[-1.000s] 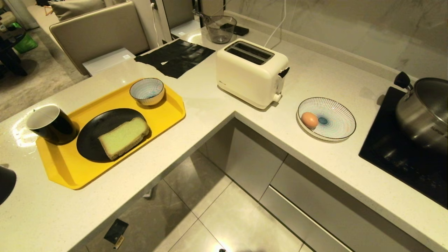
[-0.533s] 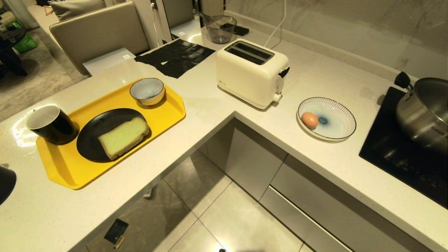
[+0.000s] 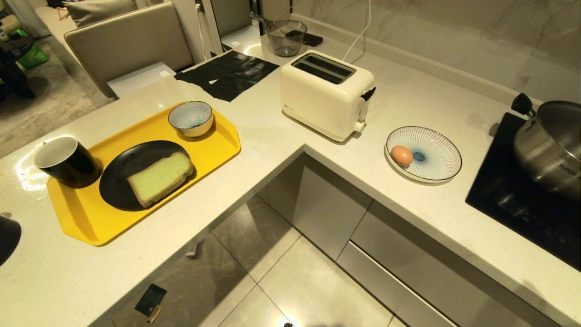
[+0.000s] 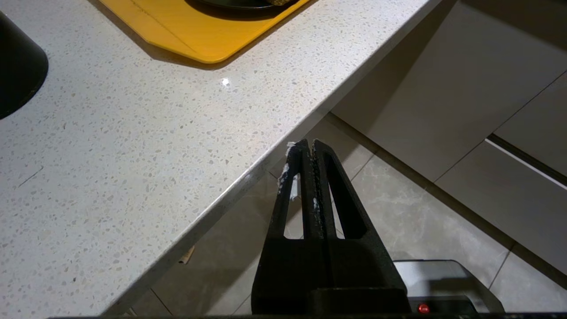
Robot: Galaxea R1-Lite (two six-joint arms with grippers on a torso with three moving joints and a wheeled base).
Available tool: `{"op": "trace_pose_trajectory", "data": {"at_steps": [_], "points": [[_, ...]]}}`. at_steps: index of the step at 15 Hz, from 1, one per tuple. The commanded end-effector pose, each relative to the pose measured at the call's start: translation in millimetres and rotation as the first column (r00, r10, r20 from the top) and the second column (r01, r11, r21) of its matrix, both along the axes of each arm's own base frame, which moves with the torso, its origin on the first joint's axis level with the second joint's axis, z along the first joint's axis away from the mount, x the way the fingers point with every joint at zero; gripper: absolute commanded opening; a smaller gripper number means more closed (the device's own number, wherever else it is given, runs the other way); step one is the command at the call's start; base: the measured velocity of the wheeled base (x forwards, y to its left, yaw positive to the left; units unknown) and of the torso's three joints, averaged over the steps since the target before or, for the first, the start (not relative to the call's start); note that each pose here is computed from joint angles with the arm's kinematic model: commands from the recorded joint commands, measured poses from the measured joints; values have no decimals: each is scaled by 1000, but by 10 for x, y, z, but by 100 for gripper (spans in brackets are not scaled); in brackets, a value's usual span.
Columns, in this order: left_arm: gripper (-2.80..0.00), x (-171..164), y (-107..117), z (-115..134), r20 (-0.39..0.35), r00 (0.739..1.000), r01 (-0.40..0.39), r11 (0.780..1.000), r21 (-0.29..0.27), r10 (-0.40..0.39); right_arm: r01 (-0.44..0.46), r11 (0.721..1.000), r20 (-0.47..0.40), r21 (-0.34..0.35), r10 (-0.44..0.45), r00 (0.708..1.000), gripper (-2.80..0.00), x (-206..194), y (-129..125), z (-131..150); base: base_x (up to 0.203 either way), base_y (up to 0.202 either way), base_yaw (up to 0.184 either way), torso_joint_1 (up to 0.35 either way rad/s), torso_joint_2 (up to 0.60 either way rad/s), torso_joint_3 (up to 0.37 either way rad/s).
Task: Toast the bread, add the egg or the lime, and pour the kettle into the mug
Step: Pick up the egg
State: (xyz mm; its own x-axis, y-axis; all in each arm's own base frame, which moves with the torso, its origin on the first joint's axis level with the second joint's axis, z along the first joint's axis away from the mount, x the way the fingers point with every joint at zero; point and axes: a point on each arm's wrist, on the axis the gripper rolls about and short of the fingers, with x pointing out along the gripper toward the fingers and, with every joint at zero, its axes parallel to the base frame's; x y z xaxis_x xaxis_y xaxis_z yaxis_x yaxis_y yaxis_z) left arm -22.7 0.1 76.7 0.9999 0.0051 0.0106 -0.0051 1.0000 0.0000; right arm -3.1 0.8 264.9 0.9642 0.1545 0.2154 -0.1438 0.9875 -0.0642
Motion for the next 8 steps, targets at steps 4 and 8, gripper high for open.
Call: {"op": "trace_pose_trajectory", "data": {"at_steps": [4, 8], "points": [[-280, 1, 0, 1, 0, 1000, -1, 1000, 0, 1, -11, 1000, -115, -16, 9, 993, -280, 647, 75, 590, 0, 0, 0, 0, 0, 0], [-280, 1, 0, 1, 0, 1000, -2, 1000, 0, 2, -49, 995, -371, -85, 14, 929, -280, 1026, 136, 793, 0, 0, 0, 0, 0, 0]]}}
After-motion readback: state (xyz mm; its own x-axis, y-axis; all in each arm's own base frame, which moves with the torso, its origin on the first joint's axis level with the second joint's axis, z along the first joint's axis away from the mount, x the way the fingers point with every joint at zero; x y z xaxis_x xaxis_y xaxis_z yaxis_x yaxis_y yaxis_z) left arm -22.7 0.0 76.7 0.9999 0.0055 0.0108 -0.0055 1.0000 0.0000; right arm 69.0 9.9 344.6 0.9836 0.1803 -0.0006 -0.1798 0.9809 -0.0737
